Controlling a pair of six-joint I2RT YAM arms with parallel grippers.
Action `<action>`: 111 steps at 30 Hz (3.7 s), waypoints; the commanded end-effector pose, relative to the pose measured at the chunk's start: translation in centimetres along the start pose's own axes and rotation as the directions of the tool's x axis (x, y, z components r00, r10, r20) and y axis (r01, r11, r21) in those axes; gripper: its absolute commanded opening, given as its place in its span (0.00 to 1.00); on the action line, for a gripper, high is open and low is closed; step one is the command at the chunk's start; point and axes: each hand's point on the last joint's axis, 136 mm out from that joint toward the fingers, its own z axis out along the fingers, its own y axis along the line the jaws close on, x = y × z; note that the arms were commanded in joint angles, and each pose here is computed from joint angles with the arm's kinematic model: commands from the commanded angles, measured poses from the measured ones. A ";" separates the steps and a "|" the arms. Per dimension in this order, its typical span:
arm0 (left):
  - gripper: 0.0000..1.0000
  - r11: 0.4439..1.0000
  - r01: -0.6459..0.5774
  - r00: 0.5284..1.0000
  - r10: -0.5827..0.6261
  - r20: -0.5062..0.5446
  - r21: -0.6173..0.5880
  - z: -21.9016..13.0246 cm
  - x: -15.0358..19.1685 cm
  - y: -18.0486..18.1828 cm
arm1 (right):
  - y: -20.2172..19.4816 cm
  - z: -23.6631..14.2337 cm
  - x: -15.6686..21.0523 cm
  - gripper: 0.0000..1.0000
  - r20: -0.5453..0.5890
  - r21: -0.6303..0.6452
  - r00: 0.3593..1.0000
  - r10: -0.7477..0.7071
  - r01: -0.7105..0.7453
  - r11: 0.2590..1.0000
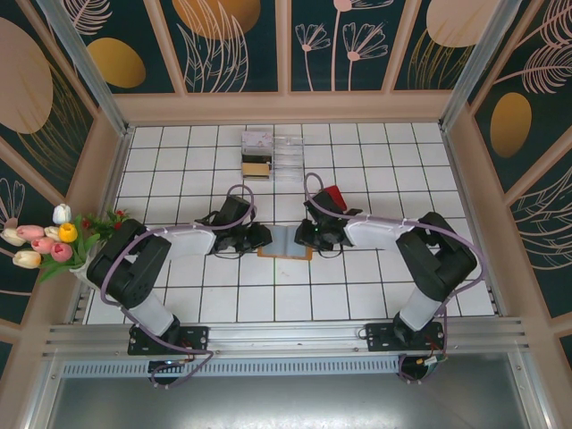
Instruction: Take the credit cards out of the card holder
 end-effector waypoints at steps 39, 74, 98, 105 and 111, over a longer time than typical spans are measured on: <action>0.99 0.740 0.195 0.461 0.510 0.726 -0.644 -26.5 -16.6 4.9 | -13.4 -31.7 -17.6 0.99 0.886 0.410 0.341 -0.314 -0.261 0.874; 0.99 0.788 -0.074 0.121 0.615 0.779 -0.611 -25.3 -14.5 10.6 | -18.0 -19.3 -15.7 0.99 0.855 0.406 0.293 -0.429 0.140 0.903; 0.99 0.803 -0.013 0.219 0.584 0.782 -0.596 -23.2 -17.3 13.2 | -20.0 -18.0 -16.8 0.99 0.858 0.360 0.355 -0.371 0.100 0.928; 0.99 0.803 -0.015 0.225 0.583 0.781 -0.596 -23.1 -17.5 13.2 | -20.1 -18.0 -16.8 0.99 0.858 0.360 0.356 -0.370 0.097 0.928; 0.99 0.806 -0.028 0.241 0.580 0.778 -0.592 -22.8 -17.7 13.3 | -20.0 -18.0 -16.9 0.99 0.858 0.361 0.354 -0.371 0.099 0.927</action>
